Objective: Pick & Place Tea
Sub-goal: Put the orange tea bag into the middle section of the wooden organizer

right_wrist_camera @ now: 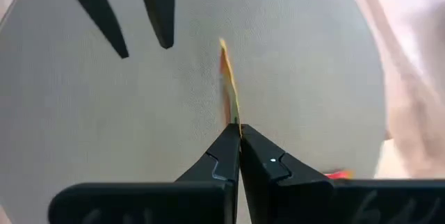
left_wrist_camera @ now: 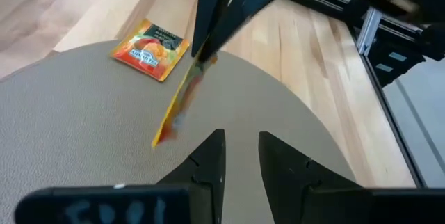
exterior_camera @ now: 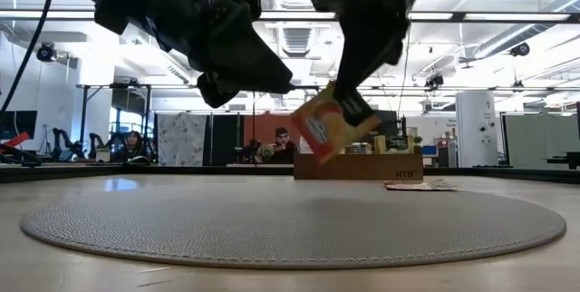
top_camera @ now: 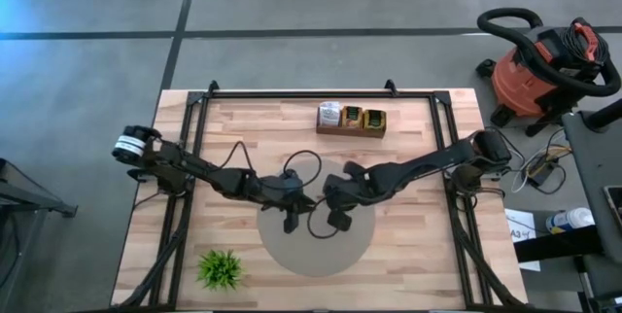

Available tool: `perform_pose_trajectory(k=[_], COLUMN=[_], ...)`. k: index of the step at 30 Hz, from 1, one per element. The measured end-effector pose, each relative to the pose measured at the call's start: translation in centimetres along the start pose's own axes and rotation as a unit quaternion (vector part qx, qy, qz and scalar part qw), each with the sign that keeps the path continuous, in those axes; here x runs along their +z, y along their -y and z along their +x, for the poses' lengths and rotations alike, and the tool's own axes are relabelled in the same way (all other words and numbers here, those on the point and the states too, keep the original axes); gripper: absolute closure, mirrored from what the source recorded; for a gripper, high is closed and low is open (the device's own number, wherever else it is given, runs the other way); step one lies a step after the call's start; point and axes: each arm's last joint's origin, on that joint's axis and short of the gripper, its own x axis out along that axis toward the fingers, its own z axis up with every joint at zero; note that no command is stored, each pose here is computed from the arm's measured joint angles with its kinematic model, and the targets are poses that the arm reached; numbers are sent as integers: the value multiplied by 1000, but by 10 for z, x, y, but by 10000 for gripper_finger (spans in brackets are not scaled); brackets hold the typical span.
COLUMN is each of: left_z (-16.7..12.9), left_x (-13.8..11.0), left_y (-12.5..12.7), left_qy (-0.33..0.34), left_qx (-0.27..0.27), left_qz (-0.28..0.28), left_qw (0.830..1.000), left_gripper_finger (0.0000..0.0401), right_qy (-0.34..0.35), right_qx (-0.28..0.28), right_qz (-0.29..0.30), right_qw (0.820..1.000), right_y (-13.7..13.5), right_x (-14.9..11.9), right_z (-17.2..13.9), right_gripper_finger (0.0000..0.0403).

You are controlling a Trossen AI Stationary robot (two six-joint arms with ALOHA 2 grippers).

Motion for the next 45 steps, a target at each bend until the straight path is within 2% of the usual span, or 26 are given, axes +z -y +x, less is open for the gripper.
perform_pose_trajectory(k=[8,14,19,25,28,31,34,41,45], left_z=[-2,-10,-22,-37,-44,-47,-48,-41,-31], left_x=[2,9,20,31,34,39,44,59,65], left_y=[1,4,7,11,9,4,-2,-13,-24], left_qy=[4,19,40,60,81,118,132,128,114], left_qx=[-2,-10,-23,-31,15,68,88,90,93], left_qz=[-17,-45,-70,-77,-74,-79,-70,18,42], left_qw=[1000,999,997,995,994,987,985,988,988], left_gripper_finger=[318,318,318,318,318,318,318,318,318], right_qy=[-39,-69,-84,-101,-107,-104,-101,-103,-98], right_qx=[-41,-82,-109,-133,-97,-54,-23,-5,-2], right_qz=[-78,-127,-137,-143,-136,-154,-174,-209,-213], right_qw=[995,986,981,976,980,981,979,973,972], right_y=[5,20,46,92,105,99,85,60,57], right_x=[4,13,32,57,66,70,68,60,61], right_z=[-17,-30,-40,-52,-64,-73,-77,-77,-79], right_gripper_finger=[394,394,394,394,394,394,394,394,394])
